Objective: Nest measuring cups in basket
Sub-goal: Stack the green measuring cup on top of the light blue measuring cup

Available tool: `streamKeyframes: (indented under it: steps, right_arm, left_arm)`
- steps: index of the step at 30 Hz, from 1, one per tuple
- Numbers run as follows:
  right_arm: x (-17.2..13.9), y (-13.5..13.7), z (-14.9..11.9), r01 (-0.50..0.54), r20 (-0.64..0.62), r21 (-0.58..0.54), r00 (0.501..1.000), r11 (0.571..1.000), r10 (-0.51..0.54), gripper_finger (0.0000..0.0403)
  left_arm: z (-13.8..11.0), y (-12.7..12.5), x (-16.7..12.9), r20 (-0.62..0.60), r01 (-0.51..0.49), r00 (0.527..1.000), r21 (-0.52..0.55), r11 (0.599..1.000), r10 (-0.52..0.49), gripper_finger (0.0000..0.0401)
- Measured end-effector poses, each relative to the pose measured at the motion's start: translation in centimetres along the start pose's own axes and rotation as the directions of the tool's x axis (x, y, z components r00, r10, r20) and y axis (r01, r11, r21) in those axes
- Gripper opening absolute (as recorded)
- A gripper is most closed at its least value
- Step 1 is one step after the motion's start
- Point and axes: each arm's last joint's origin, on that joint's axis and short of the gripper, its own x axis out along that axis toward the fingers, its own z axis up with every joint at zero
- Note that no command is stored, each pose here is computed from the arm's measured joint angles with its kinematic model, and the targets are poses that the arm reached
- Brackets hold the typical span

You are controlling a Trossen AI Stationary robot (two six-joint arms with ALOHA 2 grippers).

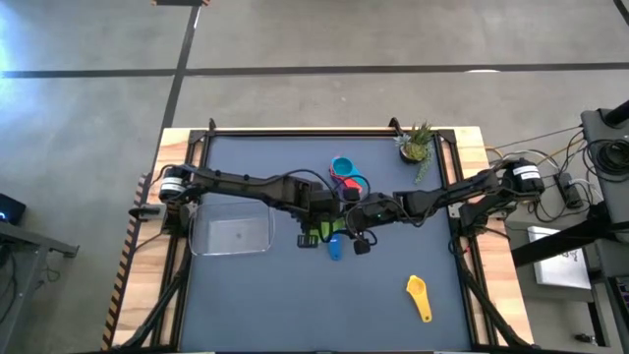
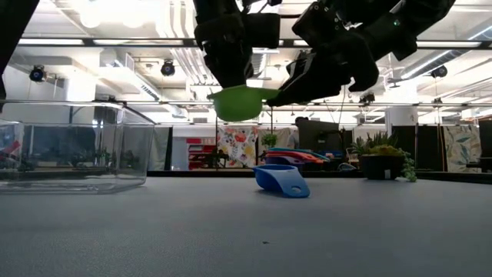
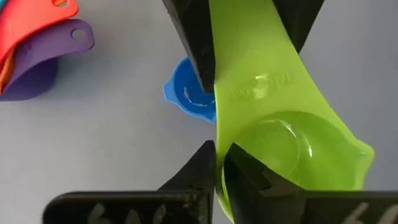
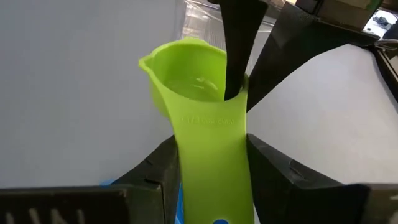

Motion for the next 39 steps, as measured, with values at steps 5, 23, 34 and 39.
streamKeyframes:
  steps: [5,23,34,39]
  right_arm:
    - [0.0,-0.2,-0.1,0.015,-0.006,0.005,1.0,1.0,-0.015,0.0137]
    - [-3.5,-6.6,-2.8,0.211,-0.162,0.188,0.97,0.959,-0.182,0.0075]
    - [-5.4,-7.1,-2.8,0.104,-0.077,0.206,0.993,0.973,-0.09,0.0023]
    - [-5.3,-7.1,-2.9,0.102,-0.088,0.221,0.993,0.97,-0.085,0.0022]
  left_arm:
    - [-0.5,0.2,-1.5,-0.074,-0.019,0.997,-0.014,1.0,0.017,0.0047]
    - [-2.8,-0.1,-10.9,0.44,-0.106,0.886,-0.119,0.987,0.148,0.0082]
    - [-6.1,-0.6,-5.4,0.545,-0.076,0.825,-0.153,0.985,0.149,0.0082]
    - [-6.6,-0.6,-2.4,0.497,-0.074,0.854,-0.17,0.983,0.15,0.0082]
